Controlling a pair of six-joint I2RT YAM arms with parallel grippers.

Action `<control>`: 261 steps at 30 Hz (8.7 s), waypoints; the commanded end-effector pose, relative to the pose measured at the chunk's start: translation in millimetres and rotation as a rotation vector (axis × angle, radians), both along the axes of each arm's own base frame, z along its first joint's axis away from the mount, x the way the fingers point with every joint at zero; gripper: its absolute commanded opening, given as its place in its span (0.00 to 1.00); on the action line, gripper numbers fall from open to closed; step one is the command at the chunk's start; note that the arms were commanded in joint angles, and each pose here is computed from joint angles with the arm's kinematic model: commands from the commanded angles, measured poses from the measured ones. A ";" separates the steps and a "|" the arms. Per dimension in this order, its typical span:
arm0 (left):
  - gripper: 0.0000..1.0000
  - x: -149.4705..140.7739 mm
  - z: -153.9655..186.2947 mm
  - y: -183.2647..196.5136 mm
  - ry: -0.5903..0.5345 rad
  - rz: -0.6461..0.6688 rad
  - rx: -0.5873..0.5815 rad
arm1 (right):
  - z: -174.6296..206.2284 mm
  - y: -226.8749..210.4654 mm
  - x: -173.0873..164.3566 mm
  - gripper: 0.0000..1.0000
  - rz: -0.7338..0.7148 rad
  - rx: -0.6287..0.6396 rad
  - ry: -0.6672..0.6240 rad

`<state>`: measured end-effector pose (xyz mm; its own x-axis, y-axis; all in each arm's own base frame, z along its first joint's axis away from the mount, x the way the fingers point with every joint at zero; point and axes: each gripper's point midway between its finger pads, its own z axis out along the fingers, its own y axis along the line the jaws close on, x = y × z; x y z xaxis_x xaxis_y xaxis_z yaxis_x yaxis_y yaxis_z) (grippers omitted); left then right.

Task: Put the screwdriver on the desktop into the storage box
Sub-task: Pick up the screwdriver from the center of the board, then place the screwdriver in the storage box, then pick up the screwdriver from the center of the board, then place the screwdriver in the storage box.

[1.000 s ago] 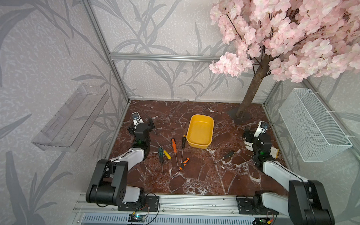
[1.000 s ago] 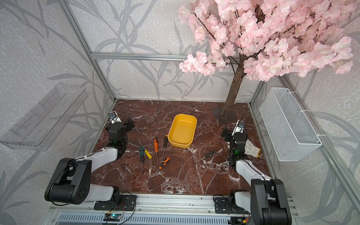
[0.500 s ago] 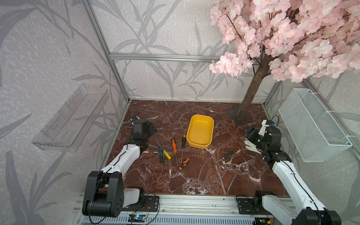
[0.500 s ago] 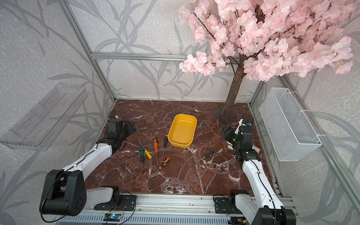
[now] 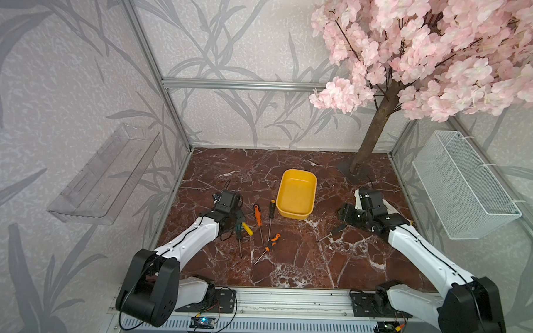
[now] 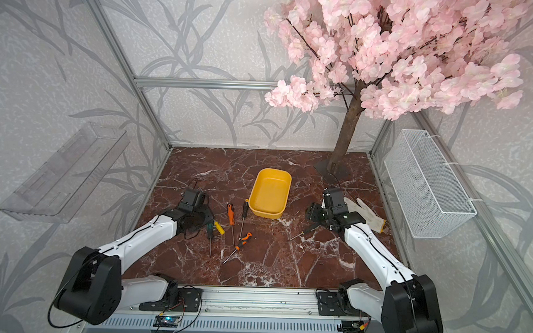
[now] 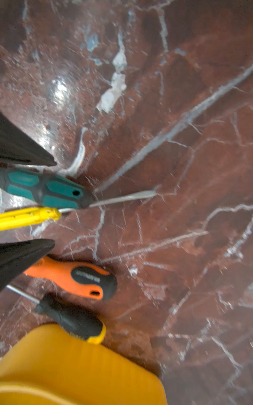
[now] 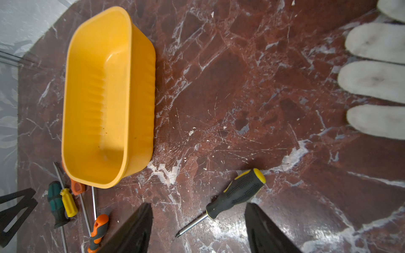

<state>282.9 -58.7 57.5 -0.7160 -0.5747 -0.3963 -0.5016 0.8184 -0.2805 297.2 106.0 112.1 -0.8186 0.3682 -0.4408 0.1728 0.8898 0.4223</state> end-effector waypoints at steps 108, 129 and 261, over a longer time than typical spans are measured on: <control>0.46 174.8 106.8 -233.1 -0.146 -0.740 0.234 | -28.8 0.6 -23.7 0.66 -0.039 -0.013 0.158; 0.81 97.6 124.2 -130.5 -0.267 -0.399 0.197 | -22.6 -2.3 -29.8 0.64 -0.034 -0.078 0.231; 0.87 1.5 48.3 -58.7 -0.306 -0.165 -0.031 | -8.3 208.2 153.7 0.42 0.287 -0.079 0.203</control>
<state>286.7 -121.2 112.0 -0.6510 -0.4703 -0.5958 -0.2374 0.8717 -0.4287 453.2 318.5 68.2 -0.9703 0.0955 -0.2223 0.0166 0.9430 0.3323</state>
